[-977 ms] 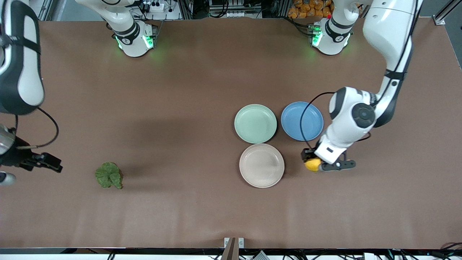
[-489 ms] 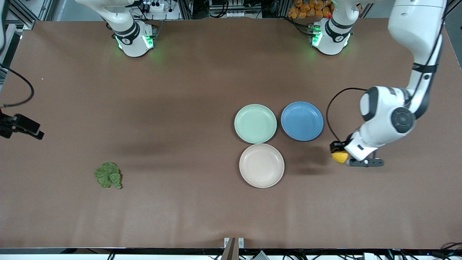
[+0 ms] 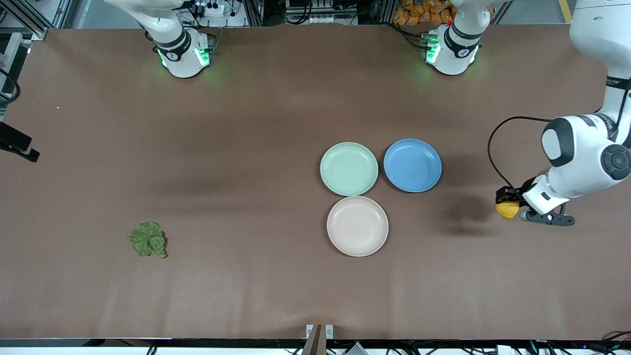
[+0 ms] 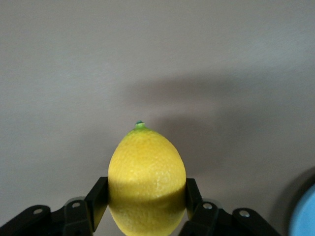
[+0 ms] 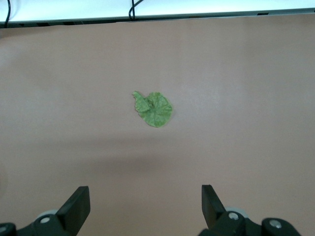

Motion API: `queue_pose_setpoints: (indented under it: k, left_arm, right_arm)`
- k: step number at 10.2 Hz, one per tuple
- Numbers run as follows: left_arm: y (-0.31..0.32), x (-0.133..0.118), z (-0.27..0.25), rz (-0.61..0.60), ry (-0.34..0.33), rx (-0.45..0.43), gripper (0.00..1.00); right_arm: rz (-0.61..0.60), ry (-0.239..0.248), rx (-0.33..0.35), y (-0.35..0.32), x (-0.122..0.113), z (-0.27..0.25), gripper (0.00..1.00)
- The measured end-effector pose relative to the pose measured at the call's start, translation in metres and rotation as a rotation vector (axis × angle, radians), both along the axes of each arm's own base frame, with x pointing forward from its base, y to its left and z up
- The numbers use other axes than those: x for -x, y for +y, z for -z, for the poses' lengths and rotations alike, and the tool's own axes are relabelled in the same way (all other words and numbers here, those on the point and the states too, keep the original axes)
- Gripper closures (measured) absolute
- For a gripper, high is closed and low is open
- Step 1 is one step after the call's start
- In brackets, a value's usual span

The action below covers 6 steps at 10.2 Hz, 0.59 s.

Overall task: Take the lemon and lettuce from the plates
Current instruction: 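Carry the lemon away from the plates with the left gripper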

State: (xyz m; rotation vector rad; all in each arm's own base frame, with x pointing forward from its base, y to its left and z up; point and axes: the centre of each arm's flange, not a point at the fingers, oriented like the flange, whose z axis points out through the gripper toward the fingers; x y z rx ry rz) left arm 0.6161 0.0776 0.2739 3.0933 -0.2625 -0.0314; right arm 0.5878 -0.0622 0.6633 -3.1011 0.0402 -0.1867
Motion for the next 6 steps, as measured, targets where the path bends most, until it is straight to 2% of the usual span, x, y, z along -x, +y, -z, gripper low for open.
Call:
queue_pose_setpoints:
  k: [2,4,5,6]
  left_arm:
    - [0.031,0.002,0.013,0.02,0.011,0.002,0.33]
    - [0.03,-0.008,0.034,0.027,0.024,0.013,0.32]
    - [0.027,-0.012,0.043,0.031,0.027,0.018,0.22]
    - [0.025,-0.015,0.046,0.034,0.027,0.019,0.06]
  right_arm:
    - [-0.009,-0.005,-0.002,0.004,0.016,-0.011,0.0]
    - [-0.026,0.003,-0.004,0.013,0.026,-0.015,0.0]
    - [-0.032,0.004,-0.004,0.017,0.027,-0.016,0.0]
    - [-0.032,0.006,-0.004,0.017,0.028,-0.016,0.0]
